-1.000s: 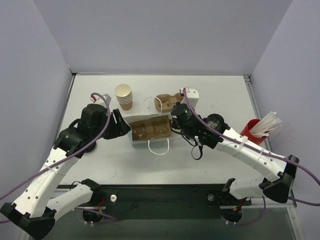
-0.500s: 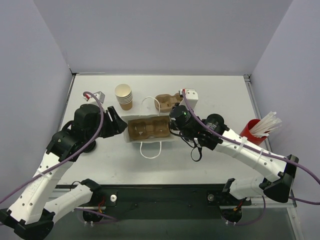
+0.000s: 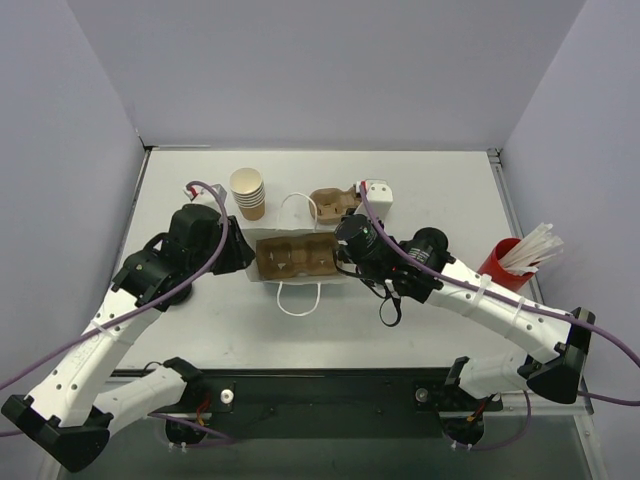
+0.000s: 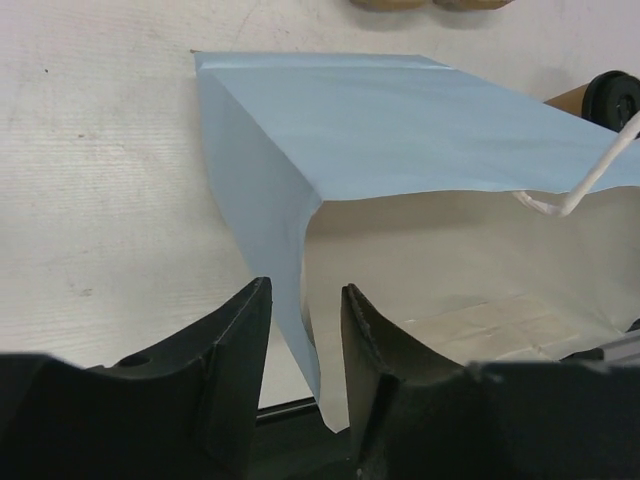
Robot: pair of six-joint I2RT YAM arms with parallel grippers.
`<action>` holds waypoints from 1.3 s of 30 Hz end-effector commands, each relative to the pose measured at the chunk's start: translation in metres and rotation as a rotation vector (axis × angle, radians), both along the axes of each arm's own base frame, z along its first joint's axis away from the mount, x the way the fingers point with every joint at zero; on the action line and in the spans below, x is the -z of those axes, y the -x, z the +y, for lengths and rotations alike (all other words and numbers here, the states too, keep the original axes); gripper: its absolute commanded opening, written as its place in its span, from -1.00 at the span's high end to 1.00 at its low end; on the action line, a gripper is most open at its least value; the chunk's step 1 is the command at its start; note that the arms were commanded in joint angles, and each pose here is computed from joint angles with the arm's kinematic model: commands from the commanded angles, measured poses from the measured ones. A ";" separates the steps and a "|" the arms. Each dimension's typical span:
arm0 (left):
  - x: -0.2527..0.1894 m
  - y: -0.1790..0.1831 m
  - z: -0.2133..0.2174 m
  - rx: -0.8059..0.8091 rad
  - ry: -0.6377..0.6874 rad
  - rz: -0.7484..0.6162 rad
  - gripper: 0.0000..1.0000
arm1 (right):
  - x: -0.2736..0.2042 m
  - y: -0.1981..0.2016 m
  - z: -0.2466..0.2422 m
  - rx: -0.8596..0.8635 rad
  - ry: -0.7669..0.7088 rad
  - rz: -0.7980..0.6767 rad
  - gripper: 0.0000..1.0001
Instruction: Pack the takeout coffee
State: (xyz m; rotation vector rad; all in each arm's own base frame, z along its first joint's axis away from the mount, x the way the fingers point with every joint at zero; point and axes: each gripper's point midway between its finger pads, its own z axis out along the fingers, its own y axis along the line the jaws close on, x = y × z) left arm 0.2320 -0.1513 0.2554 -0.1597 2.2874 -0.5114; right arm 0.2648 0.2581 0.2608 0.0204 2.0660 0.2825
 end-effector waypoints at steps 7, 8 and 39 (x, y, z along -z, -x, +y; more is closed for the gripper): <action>-0.022 -0.015 -0.009 0.091 -0.025 -0.158 1.00 | -0.028 -0.002 0.003 -0.062 -0.020 -0.122 0.98; -0.026 -0.013 -0.010 0.104 -0.014 -0.181 1.00 | -0.030 -0.002 0.005 -0.079 -0.021 -0.131 0.95; 0.000 0.021 -0.015 0.234 0.041 -0.248 1.00 | 0.025 -0.063 -0.189 0.303 0.144 0.215 -0.14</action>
